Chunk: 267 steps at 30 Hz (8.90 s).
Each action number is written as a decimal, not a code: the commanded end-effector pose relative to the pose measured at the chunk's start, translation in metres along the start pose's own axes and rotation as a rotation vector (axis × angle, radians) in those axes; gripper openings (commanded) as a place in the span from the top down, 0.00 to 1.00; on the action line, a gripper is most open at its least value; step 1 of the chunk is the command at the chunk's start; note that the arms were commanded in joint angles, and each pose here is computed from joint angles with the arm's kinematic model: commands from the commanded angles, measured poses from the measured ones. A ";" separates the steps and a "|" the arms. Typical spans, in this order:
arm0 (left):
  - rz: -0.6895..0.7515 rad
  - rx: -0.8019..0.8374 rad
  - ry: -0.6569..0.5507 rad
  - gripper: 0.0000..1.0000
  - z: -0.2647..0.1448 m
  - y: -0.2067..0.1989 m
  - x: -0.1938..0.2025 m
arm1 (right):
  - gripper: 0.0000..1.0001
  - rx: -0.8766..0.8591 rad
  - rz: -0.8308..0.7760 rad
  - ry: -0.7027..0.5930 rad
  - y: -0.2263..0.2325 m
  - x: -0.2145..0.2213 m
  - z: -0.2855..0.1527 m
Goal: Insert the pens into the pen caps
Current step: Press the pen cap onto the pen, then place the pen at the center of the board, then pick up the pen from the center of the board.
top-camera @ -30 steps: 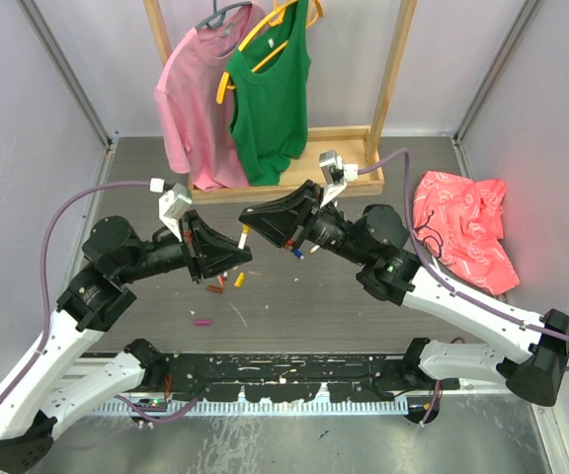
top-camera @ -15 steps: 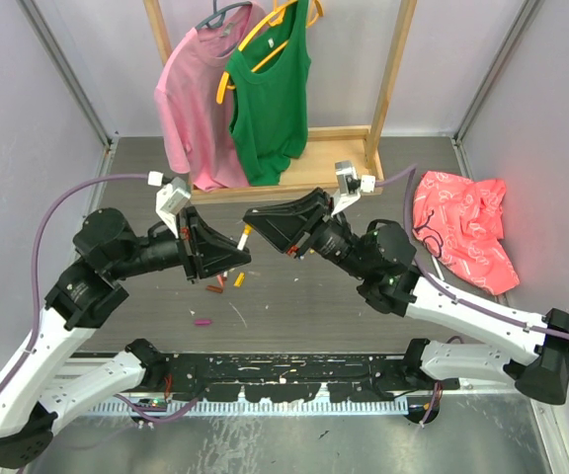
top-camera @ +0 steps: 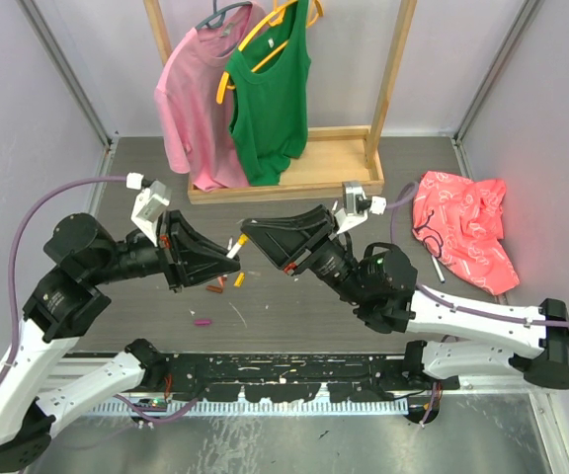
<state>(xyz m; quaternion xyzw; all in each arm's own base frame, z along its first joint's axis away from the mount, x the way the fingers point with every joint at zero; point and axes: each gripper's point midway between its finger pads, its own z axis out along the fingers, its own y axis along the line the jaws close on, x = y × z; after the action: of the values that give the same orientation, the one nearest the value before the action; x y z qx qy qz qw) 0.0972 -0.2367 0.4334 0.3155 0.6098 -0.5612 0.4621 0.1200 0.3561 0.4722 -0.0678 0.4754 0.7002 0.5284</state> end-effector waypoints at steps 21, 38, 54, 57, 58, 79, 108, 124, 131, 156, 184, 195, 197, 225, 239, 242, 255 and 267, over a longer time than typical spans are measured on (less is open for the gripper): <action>0.236 -0.009 -0.385 1.00 -0.005 -0.023 -0.115 | 1.00 0.230 -0.187 0.788 -0.076 0.263 -0.122; 0.237 -0.050 -0.341 1.00 -0.011 -0.021 -0.106 | 1.00 0.317 -0.371 0.628 -0.078 0.185 -0.102; 0.192 -0.031 -0.267 1.00 -0.009 -0.019 -0.086 | 0.77 0.205 -0.419 0.466 -0.028 0.123 -0.043; 0.190 -0.037 -0.248 1.00 -0.010 -0.018 -0.081 | 0.73 0.191 -0.406 0.427 -0.020 0.111 -0.036; 0.185 -0.040 -0.240 1.00 -0.009 -0.016 -0.079 | 0.72 0.190 -0.412 0.430 -0.019 0.110 -0.035; 0.183 0.045 -0.108 1.00 -0.027 -0.024 -0.010 | 0.55 0.215 -0.448 0.347 -0.024 0.059 -0.074; -0.148 -0.481 0.058 1.00 0.007 0.121 0.052 | 0.24 1.034 -0.109 0.475 -0.257 0.058 -0.228; -0.368 -0.831 0.237 1.00 0.058 0.250 0.139 | 0.17 1.210 -0.093 0.436 -0.264 0.051 -0.269; -0.408 -1.048 0.330 1.00 0.068 0.298 0.188 | 0.15 1.188 -0.111 0.412 -0.260 0.046 -0.273; -0.374 -1.224 0.475 0.97 0.102 0.359 0.271 | 0.15 1.129 -0.083 0.409 -0.251 0.053 -0.286; -0.356 -1.176 0.481 0.74 0.108 0.350 0.253 | 0.15 1.099 -0.053 0.446 -0.248 0.062 -0.285; -0.243 -1.136 0.390 0.64 0.096 0.318 0.169 | 0.15 1.107 -0.058 0.442 -0.247 0.060 -0.286; -0.229 -1.136 0.382 0.64 0.088 0.311 0.162 | 0.15 1.109 -0.060 0.441 -0.247 0.060 -0.287; -0.220 -1.249 0.362 0.63 -0.075 0.243 0.187 | 0.18 1.358 -0.321 0.325 -0.250 -0.015 -0.292; -0.061 -1.128 0.396 0.59 -0.102 0.196 0.144 | 0.22 1.416 -0.350 0.406 -0.272 -0.009 -0.259; -0.018 -1.148 0.394 0.56 -0.117 0.189 0.137 | 0.23 1.389 -0.346 0.455 -0.277 -0.003 -0.245; -0.024 -1.183 0.283 0.55 -0.139 0.179 0.133 | 0.34 1.322 -0.247 0.650 -0.312 0.050 -0.200; -0.016 -1.201 0.291 0.54 -0.141 0.183 0.135 | 0.44 1.276 -0.250 0.823 -0.339 0.084 -0.181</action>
<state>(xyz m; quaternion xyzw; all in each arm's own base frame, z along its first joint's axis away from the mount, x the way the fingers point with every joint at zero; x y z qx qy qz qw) 0.1768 -0.0899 0.2227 0.0820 0.8866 -0.0799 0.4482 0.2706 0.2490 0.1019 -0.0332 0.9461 0.0970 0.3073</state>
